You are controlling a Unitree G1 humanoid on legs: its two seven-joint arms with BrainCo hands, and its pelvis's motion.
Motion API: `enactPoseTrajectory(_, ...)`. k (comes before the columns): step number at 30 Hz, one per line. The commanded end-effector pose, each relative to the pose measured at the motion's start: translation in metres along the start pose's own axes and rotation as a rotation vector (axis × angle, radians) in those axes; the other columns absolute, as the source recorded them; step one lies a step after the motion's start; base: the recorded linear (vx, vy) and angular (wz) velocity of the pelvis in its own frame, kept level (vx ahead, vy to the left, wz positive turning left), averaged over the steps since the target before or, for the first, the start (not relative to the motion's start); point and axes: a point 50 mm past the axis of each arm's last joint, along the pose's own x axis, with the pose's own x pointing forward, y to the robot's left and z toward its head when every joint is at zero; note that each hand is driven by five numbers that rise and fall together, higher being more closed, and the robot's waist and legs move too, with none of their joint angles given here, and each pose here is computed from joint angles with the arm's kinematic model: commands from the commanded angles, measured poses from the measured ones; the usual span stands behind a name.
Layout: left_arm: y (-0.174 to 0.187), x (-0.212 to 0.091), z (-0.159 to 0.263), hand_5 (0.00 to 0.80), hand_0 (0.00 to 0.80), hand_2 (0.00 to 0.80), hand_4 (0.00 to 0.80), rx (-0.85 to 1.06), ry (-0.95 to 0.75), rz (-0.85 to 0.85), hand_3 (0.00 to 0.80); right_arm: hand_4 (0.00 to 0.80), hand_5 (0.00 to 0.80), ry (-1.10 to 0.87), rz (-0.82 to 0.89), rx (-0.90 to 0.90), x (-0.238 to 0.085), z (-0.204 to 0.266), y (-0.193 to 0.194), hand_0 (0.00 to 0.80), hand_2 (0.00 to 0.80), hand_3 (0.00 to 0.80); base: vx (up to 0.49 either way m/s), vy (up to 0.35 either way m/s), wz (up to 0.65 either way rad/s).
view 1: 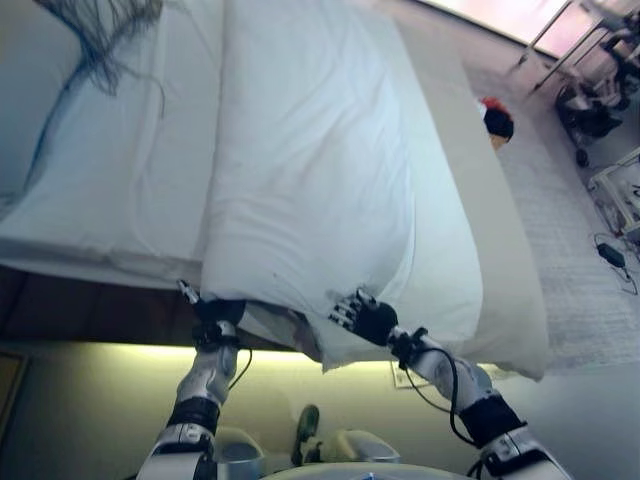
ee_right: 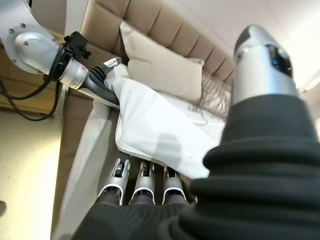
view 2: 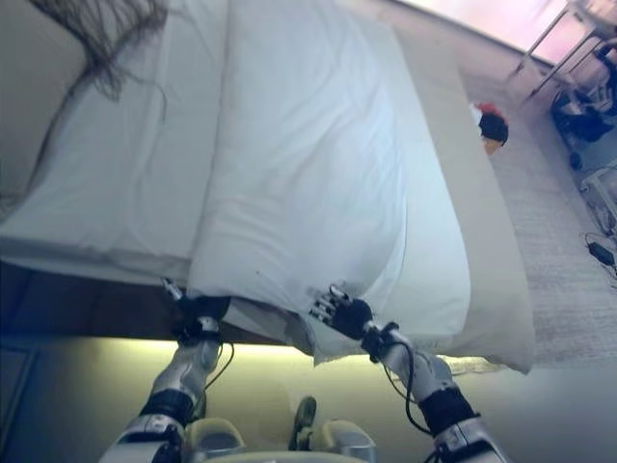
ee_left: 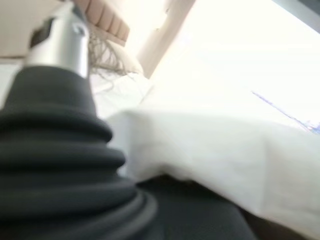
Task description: Make the bed neatly
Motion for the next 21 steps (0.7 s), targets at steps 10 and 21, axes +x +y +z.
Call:
enactPoseTrajectory(10, -0.13, 0.032, 0.087, 0.0, 0.0, 0.0, 0.0, 0.226, -0.132, -0.449, 0.0, 0.0, 0.0, 0.338, -0.457, 0.23, -0.094, -0.124, -0.081, 0.0, 0.0, 0.0, -0.049, 0.133, -0.08)
enactPoseTrajectory(21, -0.176, 0.016, 0.128, 0.0, 0.0, 0.0, 0.0, 0.298, -0.243, -0.518, 0.0, 0.0, 0.0, 0.137, -0.631, 0.338, -0.124, -0.113, -0.104, 0.0, 0.0, 0.0, -0.042, 0.053, 0.01)
